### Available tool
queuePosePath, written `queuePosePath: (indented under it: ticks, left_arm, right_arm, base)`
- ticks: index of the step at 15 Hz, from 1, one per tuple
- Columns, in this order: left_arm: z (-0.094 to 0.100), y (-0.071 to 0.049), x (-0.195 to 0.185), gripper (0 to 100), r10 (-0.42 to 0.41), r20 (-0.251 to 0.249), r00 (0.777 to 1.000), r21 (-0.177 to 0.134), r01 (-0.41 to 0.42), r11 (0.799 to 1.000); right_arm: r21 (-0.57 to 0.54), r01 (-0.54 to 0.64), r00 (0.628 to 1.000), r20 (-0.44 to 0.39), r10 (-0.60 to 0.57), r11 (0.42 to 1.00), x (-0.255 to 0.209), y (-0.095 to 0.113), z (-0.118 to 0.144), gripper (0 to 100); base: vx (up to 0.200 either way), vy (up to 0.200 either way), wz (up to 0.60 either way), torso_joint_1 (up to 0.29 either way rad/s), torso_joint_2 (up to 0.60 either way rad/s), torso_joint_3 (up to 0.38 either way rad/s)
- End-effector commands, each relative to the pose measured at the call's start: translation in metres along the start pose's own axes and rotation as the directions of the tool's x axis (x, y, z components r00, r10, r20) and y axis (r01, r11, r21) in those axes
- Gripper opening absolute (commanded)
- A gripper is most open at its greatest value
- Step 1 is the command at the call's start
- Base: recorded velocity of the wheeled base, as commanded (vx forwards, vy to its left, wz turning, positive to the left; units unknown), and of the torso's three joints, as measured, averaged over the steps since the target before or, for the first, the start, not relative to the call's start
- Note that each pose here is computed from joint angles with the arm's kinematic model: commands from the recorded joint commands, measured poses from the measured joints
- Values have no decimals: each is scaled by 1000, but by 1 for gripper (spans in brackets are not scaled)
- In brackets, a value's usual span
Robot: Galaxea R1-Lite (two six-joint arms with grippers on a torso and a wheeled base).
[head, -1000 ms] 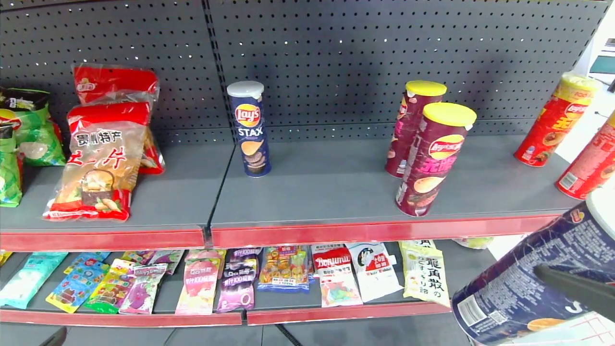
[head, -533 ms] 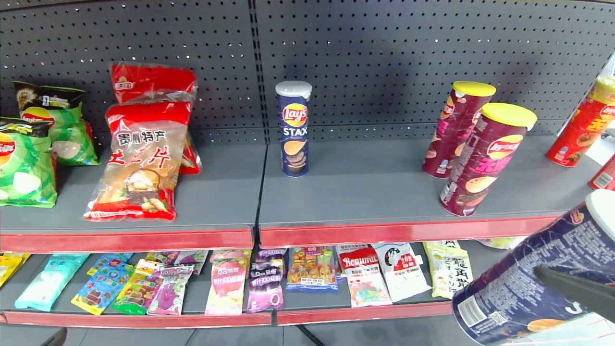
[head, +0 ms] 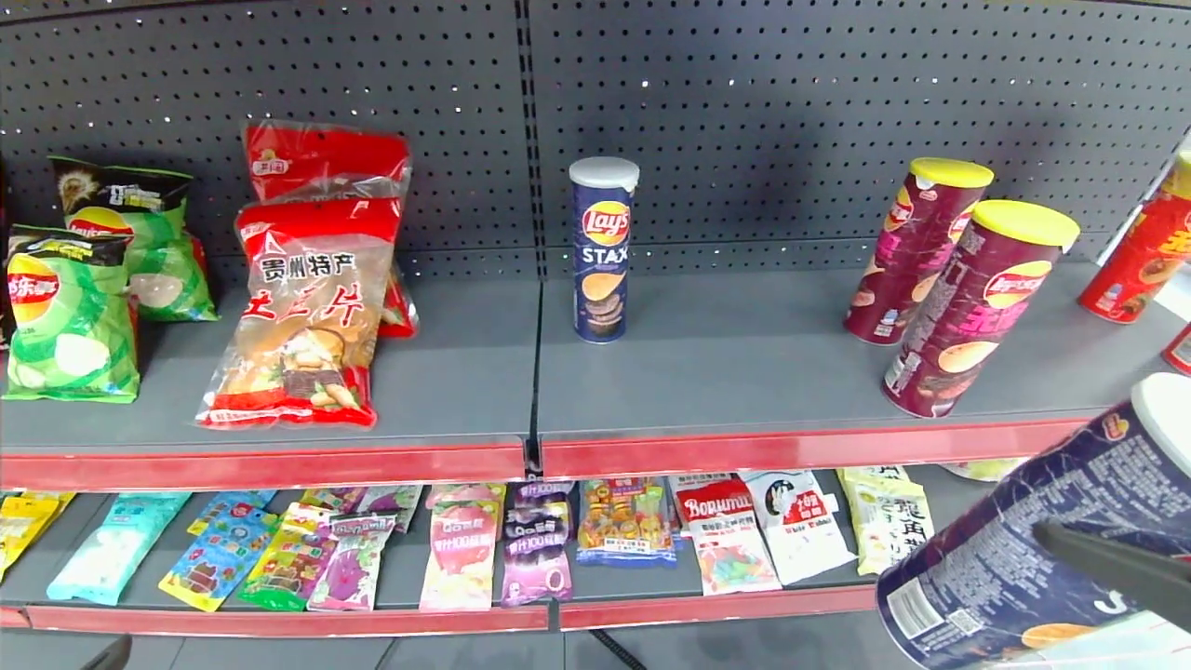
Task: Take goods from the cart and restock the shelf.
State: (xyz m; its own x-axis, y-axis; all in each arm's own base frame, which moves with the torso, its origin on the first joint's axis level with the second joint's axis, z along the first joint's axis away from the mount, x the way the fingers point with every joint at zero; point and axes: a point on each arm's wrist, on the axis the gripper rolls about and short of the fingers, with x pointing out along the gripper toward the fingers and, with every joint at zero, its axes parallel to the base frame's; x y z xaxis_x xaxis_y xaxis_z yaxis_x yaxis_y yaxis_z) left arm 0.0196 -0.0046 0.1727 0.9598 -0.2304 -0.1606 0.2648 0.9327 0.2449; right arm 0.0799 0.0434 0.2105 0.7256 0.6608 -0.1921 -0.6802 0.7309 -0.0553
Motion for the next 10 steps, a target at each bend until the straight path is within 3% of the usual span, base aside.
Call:
queuePosePath:
  ticks: [1,5,10]
  left_arm:
    - [0,0,0,100,1,-3,1000,-1,-1,1000]
    - [0,0,1,100,-2,-7,1000,-1,2,1000]
    - [0,0,2,100,-7,-7,1000,6,7,1000]
  right_arm:
    - [1,-1,1000,-4,1,1000,1,0,0,0]
    - [1,-1,1000,-4,1,1000,1,0,0,0]
    - [2,-5,1000,-9,5,1000,2,0,-1,0]
  base:
    - [200,0,0,-12,2,2]
    - [200,0,0,2,6,4]
    - [0,0,0,0,0,0]
